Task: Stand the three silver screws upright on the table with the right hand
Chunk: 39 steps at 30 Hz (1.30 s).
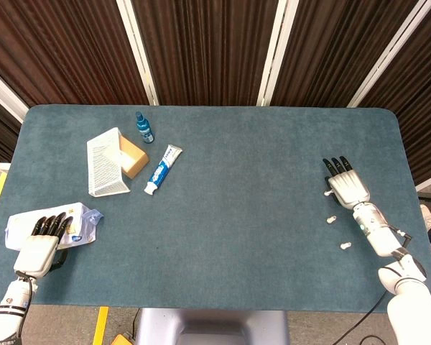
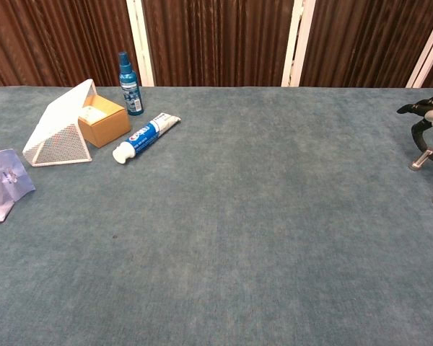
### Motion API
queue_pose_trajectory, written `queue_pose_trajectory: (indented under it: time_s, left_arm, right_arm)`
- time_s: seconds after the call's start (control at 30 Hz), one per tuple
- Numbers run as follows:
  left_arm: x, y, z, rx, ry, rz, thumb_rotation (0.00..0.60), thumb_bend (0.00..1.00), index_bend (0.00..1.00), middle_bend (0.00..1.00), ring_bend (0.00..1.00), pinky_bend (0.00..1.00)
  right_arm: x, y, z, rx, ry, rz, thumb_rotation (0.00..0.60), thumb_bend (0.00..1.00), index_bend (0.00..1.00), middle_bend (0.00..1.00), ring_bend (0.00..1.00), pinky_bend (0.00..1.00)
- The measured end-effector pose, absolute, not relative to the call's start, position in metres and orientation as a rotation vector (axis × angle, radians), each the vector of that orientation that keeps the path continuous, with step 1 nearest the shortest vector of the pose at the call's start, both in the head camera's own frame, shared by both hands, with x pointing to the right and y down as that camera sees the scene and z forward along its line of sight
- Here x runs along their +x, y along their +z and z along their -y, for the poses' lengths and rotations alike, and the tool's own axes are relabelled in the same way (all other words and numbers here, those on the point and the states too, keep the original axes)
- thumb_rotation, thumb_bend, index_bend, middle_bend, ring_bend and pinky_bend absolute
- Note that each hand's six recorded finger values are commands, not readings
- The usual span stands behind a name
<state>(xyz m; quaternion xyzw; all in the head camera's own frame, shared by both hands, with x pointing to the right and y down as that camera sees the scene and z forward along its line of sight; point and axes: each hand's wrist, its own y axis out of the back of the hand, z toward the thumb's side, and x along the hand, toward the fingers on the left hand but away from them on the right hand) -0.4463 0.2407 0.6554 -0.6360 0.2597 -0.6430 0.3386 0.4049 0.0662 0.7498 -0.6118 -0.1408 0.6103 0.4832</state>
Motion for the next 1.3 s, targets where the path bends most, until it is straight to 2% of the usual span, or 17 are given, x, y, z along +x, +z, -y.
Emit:
queue_pose_trajectory:
  time_s: [0.23,0.63,0.8,0.9,0.97,1.17,1.3]
  left_arm:
    - [-0.446,0.655,-0.241,-1.657,-1.676,-0.677,0.600,0.48,0.00,0.00,0.00,0.05]
    - [-0.447,0.656,-0.240,-1.657,-1.679,-0.677,0.600,0.48,0.00,0.00,0.00,0.05]
    - [-0.446,0.653,-0.240,-1.654,-1.670,-0.686,0.600,0.48,0.00,0.00,0.00,0.06]
    - [-0.445,0.650,-0.237,-1.643,-1.648,-0.705,0.600,0.48,0.00,0.00,0.00,0.05]
    - [-0.444,0.647,-0.235,-1.627,-1.621,-0.729,0.600,0.48,0.00,0.00,0.00,0.05]
    - [-0.442,0.631,-0.230,-1.567,-1.519,-0.804,0.600,0.47,0.00,0.00,0.00,0.04]
    - [-0.438,0.620,-0.232,-1.557,-1.468,-0.828,0.600,0.47,0.00,0.00,0.00,0.04]
  right_arm:
    - [0.406,0.749,-0.067,-1.490,1.491,0.347,0.600,0.49,0.54,0.13,0.00,0.00]
    - [0.406,0.747,-0.067,-1.487,1.481,0.350,0.600,0.49,0.47,0.13,0.00,0.00]
    - [0.405,0.736,-0.067,-1.492,1.434,0.415,0.600,0.49,0.26,0.13,0.00,0.00]
    - [0.402,0.721,-0.071,-1.507,1.363,0.510,0.600,0.49,0.10,0.07,0.00,0.00]
    - [0.399,0.707,-0.080,-1.520,1.297,0.593,0.600,0.49,0.04,0.02,0.00,0.00]
    - [0.390,0.650,-0.125,-1.477,1.117,0.893,0.600,0.49,0.02,0.00,0.00,0.00]
    - [0.397,0.610,-0.155,-1.391,1.143,1.046,0.600,0.49,0.00,0.00,0.00,0.00]
